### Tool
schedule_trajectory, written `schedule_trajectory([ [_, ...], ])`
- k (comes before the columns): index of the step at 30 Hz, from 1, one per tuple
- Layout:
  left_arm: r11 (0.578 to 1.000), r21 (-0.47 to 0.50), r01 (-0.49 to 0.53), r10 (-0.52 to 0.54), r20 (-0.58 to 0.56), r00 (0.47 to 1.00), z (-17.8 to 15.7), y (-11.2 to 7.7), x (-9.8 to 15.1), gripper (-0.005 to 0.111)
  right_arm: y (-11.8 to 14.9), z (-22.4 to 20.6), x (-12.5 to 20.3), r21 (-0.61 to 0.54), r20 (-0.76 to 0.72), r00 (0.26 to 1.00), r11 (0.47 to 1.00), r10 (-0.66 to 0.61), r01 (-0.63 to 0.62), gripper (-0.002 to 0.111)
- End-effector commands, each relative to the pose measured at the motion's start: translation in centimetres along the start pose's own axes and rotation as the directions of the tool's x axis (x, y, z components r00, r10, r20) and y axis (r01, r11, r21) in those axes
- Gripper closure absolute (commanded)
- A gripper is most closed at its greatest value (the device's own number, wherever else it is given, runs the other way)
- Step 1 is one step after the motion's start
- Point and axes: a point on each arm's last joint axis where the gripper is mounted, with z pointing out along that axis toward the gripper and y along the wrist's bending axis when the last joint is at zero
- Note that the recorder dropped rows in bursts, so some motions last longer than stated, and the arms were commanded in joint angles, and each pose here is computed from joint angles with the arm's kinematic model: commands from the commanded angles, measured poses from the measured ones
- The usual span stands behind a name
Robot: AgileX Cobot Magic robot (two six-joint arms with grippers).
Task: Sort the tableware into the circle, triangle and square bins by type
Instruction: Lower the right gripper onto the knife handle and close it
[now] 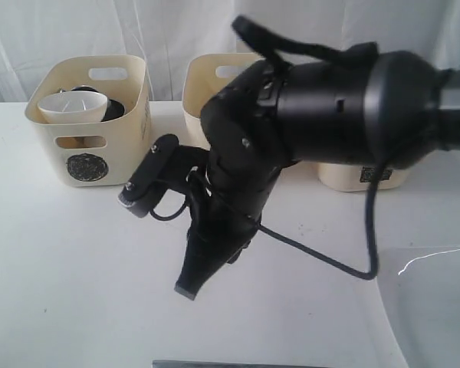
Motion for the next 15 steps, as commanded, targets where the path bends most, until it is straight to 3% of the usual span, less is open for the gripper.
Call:
schedule_trajectory([
  [1,1.0,0.002,0.003,-0.003,0.0,1.0,0.0,0.0,0.1,0.107,0.9,-3.1,1.1,-0.048,0.17,0.984,0.998,0.057,-0.049,0.086],
  [4,1.0,0.002,0.003,-0.003,0.0,1.0,0.0,0.0,0.1,0.107,1.8,-4.8,3.2,-0.046,0.276,0.958,0.997,0.078,-0.067,0.095],
  [7,1.0,0.002,0.003,-0.003,0.0,1.0,0.0,0.0,0.1,0.107,2.4,-5.0,5.5,-0.009,0.288,0.958,1.0,0.014,-0.012,0.102],
  [15,1.0,0.002,0.003,-0.003,0.0,1.0,0.0,0.0,0.1,0.107,3.0,-2.5,6.8,-0.048,0.125,0.991,0.997,-0.056,0.063,0.099],
])
